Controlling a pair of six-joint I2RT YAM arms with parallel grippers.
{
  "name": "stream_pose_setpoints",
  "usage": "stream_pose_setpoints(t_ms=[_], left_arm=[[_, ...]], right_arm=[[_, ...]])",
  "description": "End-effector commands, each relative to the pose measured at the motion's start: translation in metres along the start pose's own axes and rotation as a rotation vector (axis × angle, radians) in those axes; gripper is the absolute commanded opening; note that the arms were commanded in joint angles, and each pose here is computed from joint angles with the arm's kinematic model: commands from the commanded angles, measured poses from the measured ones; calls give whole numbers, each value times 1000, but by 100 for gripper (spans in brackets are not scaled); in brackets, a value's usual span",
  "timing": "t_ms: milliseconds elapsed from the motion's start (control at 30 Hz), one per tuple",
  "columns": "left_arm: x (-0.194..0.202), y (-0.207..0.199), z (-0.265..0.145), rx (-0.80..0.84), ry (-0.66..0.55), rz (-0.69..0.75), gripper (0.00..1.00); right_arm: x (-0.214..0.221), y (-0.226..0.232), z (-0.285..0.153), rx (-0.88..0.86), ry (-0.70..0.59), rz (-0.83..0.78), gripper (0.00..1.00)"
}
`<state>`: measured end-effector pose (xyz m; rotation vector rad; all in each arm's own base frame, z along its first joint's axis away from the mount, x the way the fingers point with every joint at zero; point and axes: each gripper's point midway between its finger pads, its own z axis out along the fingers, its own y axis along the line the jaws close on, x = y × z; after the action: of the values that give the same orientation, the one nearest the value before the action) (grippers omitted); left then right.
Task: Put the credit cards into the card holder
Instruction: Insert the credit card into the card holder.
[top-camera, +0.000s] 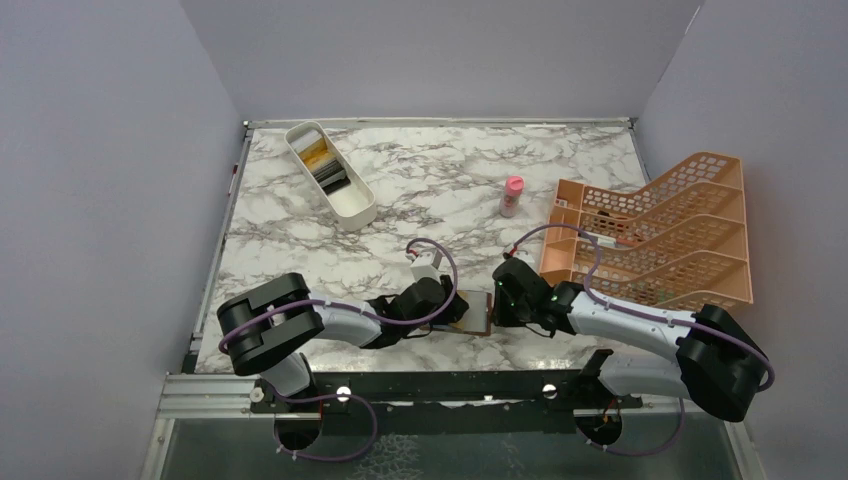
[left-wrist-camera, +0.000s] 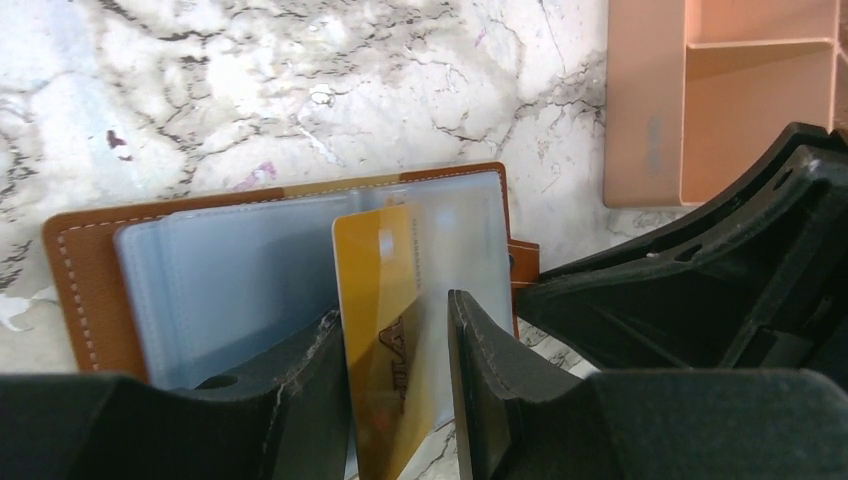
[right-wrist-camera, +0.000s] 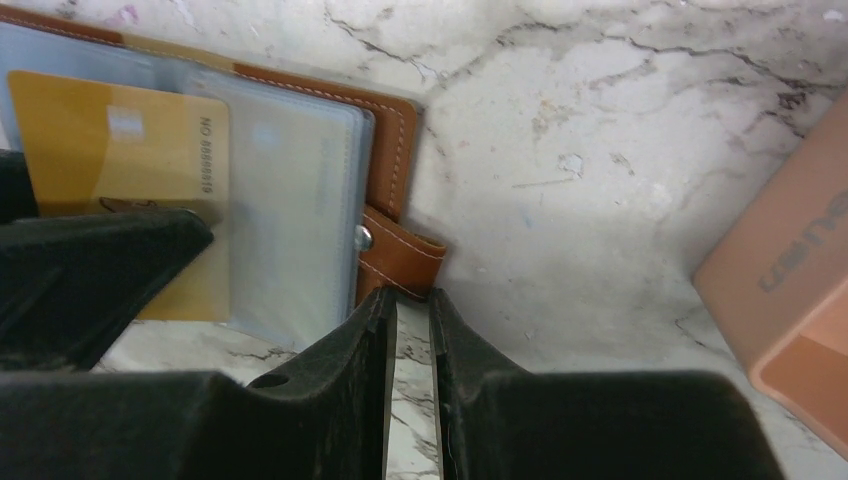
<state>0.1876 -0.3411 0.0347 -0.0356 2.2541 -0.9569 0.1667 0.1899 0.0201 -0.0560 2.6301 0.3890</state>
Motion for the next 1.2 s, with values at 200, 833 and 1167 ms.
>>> stream_pose_setpoints(t_ms=[200, 833, 1167], left_arm=[[7, 24, -8, -230, 32, 196, 42], [-1, 4, -25, -149, 20, 144, 53], [-8, 17, -29, -231, 18, 156, 54]], right_arm=[[-4, 11, 8, -38, -16, 12, 24], [-3, 12, 1, -63, -20, 24, 24], [-4, 13, -1, -69, -23, 21, 23]])
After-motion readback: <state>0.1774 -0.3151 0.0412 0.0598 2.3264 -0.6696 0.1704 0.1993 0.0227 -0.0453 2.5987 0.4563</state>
